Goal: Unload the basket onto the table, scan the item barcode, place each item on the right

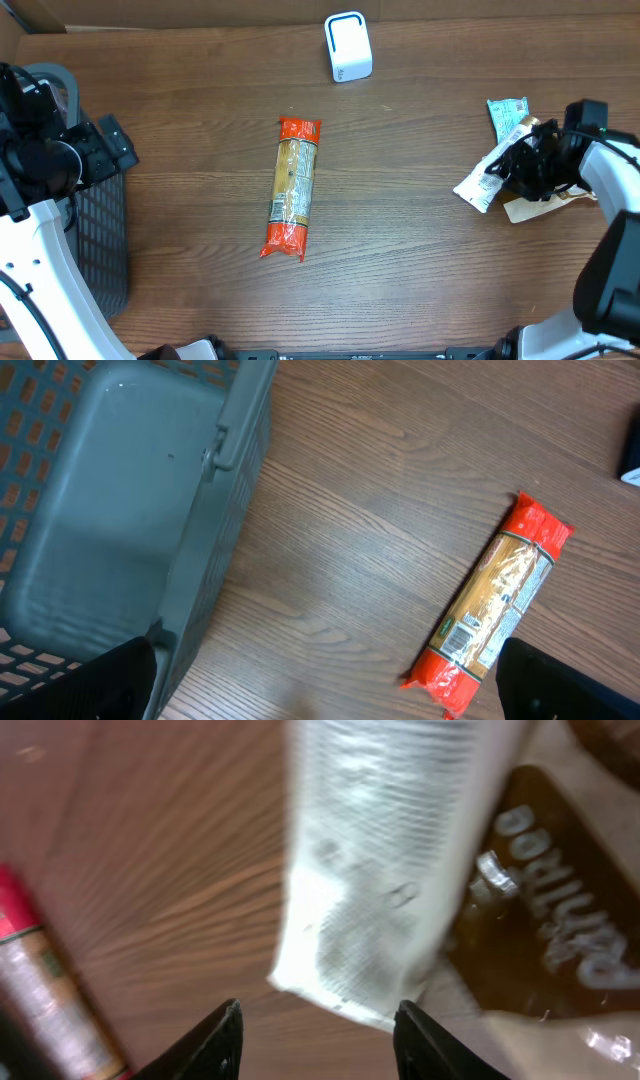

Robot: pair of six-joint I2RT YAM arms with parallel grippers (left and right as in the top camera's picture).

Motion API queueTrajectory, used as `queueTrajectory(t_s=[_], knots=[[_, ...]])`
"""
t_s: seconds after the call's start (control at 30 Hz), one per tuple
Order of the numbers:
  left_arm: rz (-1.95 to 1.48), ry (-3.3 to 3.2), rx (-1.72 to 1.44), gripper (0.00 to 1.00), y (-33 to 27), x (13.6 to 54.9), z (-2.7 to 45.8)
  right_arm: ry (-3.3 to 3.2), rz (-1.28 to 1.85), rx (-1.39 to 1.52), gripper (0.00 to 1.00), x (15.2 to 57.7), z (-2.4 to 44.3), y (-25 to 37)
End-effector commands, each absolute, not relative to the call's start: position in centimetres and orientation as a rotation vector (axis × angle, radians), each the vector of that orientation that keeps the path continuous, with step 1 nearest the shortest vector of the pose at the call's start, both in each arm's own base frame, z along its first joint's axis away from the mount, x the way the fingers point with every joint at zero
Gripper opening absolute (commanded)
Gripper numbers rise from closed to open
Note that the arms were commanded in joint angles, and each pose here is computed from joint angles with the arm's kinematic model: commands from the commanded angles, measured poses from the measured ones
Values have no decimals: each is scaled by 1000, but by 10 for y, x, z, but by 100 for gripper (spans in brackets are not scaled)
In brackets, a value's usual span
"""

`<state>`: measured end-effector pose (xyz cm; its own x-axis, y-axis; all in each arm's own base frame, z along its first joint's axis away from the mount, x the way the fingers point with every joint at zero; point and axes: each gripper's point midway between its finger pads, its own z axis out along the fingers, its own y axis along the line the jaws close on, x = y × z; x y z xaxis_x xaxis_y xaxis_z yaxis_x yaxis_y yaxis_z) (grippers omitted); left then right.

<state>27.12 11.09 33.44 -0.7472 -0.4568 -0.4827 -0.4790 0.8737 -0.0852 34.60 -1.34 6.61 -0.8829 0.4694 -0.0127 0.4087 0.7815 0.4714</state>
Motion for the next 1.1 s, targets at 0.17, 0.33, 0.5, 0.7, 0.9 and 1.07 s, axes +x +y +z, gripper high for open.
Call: queueTrajectory(t_s=[0.17, 0.33, 0.5, 0.7, 0.9, 1.07], knots=[[57, 2540, -660, 100, 110, 272, 336, 2619, 867, 279, 59, 372, 177, 55], [57, 2540, -660, 100, 110, 272, 336, 2531, 1115, -20, 81, 371, 194, 132], [57, 2540, -660, 99, 110, 272, 336, 2585, 1094, -36, 81, 374, 172, 200], [57, 2540, -660, 100, 110, 272, 336, 2702, 1097, -69, 81, 359, 127, 265], [57, 2540, -660, 100, 110, 271, 336, 2799, 1121, -142, 81, 340, 80, 308], [57, 2540, -660, 99, 110, 272, 336, 2853, 1146, -96, 81, 335, 48, 327]])
